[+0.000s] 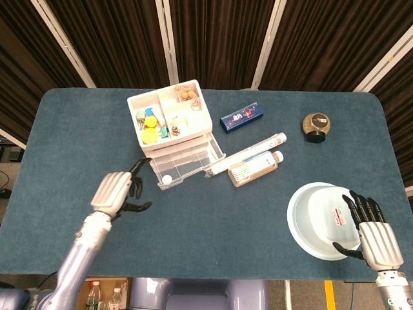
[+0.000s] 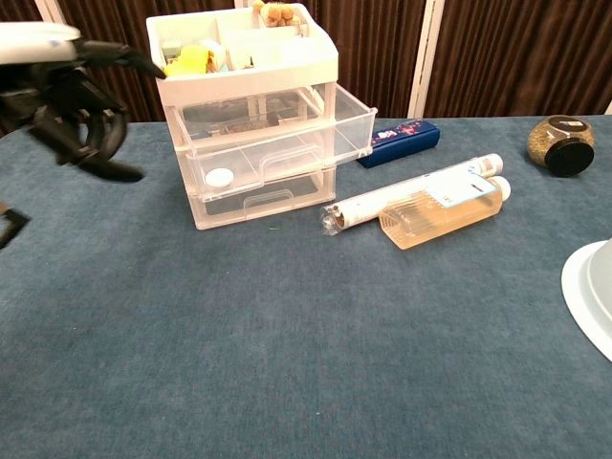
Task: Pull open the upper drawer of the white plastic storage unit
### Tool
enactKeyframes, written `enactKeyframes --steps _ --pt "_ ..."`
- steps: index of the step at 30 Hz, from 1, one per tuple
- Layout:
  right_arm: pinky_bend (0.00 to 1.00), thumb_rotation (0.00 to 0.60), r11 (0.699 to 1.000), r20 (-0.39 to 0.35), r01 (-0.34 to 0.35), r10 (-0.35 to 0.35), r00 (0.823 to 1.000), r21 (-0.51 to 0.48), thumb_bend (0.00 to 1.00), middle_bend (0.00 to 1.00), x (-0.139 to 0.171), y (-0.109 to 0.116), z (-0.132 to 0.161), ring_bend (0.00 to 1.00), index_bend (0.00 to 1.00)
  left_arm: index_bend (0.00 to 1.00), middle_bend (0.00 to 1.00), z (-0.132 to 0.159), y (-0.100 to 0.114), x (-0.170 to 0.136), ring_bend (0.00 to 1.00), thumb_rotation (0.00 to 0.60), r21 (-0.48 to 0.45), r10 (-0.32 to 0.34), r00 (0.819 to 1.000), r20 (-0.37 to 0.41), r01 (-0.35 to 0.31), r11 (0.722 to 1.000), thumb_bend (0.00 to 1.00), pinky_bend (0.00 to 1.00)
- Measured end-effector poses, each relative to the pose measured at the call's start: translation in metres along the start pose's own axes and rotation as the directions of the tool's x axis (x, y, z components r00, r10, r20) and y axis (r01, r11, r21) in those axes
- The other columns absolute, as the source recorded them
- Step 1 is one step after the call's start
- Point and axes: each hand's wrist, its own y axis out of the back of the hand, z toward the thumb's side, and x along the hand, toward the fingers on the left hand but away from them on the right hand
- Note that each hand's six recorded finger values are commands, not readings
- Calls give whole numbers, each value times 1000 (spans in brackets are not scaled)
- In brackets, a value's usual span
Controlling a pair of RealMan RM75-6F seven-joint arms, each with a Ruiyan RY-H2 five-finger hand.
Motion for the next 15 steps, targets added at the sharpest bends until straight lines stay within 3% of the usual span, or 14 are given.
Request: enactKeyframes --steps 3,5,9,15 --pt "0 600 1000 3 3 -3 1000 5 147 0 -1 0 0 0 0 103 180 -18 5 -20 109 600 63 22 1000 0 -22 998 137 273" --pt "0 600 1000 7 6 -6 1000 11 146 0 -2 0 -1 0 0 86 96 -30 9 -32 32 600 111 43 999 4 -44 993 82 185" --pt "0 600 1000 15 14 -14 1000 27 147 0 -3 0 -3 0 0 39 0 -70 20 -62 0 600 262 116 993 10 -115 958 9 95" --pt "0 600 998 27 32 -33 999 46 145 0 -4 0 -4 0 0 23 0 -144 36 -106 0 600 458 222 974 -47 -176 871 0 71"
